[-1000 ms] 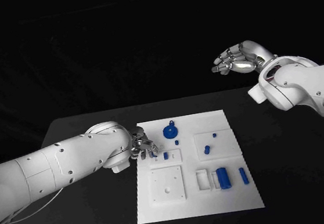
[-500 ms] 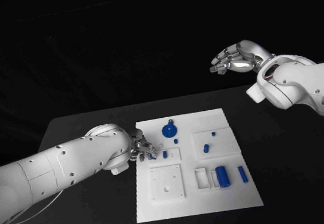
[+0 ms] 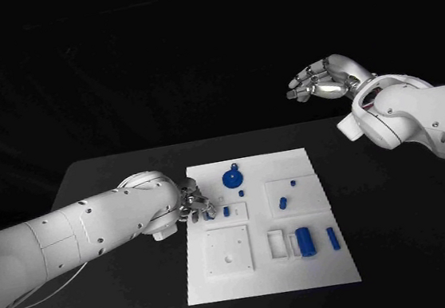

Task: Assemble the parts on the task board

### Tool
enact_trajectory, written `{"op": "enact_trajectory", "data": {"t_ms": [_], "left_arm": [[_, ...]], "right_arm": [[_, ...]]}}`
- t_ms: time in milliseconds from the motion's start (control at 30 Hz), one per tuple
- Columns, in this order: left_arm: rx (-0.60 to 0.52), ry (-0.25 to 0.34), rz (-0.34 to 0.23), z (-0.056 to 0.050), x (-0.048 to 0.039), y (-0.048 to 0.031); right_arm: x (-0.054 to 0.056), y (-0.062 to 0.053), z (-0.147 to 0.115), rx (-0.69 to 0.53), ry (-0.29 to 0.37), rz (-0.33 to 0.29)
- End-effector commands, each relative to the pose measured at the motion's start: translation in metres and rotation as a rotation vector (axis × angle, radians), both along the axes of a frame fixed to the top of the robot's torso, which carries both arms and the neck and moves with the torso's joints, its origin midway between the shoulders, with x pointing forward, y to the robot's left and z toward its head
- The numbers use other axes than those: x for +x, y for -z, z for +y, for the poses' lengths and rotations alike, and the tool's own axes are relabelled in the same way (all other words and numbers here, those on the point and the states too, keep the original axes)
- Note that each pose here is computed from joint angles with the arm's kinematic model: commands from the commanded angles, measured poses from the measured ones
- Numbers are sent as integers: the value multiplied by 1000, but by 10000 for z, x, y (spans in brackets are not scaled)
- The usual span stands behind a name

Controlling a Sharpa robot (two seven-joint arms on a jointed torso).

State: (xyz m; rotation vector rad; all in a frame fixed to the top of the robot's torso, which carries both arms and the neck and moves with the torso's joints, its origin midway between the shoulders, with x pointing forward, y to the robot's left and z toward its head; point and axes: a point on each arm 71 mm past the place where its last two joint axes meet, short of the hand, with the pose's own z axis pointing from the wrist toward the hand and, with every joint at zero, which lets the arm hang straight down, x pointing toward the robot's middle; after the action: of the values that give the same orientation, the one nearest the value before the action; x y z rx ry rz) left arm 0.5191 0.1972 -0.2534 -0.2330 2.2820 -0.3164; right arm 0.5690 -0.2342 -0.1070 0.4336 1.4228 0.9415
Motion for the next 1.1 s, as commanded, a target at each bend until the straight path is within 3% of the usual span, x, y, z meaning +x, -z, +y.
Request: {"op": "enact_trajectory", "data": {"t_ms": [33, 1100], "left_arm": [[-8, 24, 1, -38, -5, 3], [9, 43, -24, -50, 24, -2]], "right_arm": [[-5, -3, 20, 0, -21, 2], [-12, -4, 24, -1, -26, 2]]}}
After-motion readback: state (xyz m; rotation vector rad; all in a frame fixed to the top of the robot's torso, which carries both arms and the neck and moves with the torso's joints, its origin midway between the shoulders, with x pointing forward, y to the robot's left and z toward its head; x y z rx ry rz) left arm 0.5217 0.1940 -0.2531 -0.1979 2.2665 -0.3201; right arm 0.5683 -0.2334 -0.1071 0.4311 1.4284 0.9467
